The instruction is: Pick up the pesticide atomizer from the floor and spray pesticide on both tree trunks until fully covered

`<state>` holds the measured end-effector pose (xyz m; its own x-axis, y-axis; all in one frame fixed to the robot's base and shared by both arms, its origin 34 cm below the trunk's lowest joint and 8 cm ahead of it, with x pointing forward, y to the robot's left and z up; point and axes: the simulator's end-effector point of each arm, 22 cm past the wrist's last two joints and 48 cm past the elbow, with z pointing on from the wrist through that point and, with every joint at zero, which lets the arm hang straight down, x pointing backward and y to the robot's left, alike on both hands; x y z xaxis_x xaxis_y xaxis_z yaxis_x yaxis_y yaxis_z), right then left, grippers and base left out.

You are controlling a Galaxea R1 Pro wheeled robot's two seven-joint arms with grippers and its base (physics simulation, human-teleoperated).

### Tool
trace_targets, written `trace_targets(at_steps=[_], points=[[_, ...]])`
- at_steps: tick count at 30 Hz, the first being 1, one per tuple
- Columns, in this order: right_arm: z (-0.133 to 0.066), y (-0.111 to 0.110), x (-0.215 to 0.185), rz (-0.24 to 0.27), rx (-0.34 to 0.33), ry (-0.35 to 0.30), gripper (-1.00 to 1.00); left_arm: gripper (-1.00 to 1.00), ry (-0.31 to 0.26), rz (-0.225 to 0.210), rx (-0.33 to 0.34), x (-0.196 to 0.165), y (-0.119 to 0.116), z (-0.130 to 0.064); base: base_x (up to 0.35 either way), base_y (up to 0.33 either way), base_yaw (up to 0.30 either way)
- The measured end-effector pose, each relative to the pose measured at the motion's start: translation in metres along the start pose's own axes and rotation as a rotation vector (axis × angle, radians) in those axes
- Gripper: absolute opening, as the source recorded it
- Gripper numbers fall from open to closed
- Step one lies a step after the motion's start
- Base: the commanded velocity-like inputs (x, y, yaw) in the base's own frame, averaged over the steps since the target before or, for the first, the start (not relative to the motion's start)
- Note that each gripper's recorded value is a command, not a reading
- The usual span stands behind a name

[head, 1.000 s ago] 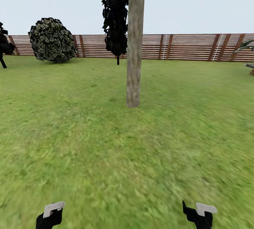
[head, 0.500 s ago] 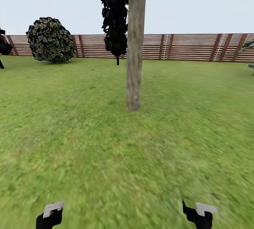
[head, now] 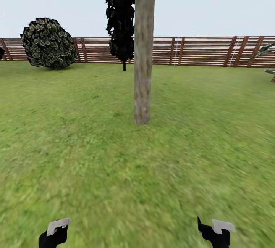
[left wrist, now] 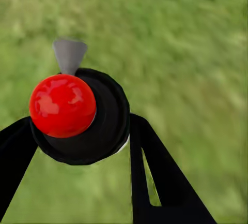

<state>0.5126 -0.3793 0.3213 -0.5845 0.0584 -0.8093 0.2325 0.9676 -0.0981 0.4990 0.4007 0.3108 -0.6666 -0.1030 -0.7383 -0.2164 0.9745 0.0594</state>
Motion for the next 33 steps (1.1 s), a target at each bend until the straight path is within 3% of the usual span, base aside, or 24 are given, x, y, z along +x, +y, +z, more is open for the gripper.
trace_targets(at_steps=[11,33], points=[[0.0,0.0,0.0001,0.0,0.0,0.0,1.0,-1.0,0.0,-0.001,0.0,0.0,-0.0001,0.0,0.338,0.0,-0.103],[0.0001,0.0,-0.0004,0.0,0.0,-0.001,1.0,-1.0,0.001,0.0,0.0,0.0002,0.0,0.0,0.338,0.0,-0.002]])
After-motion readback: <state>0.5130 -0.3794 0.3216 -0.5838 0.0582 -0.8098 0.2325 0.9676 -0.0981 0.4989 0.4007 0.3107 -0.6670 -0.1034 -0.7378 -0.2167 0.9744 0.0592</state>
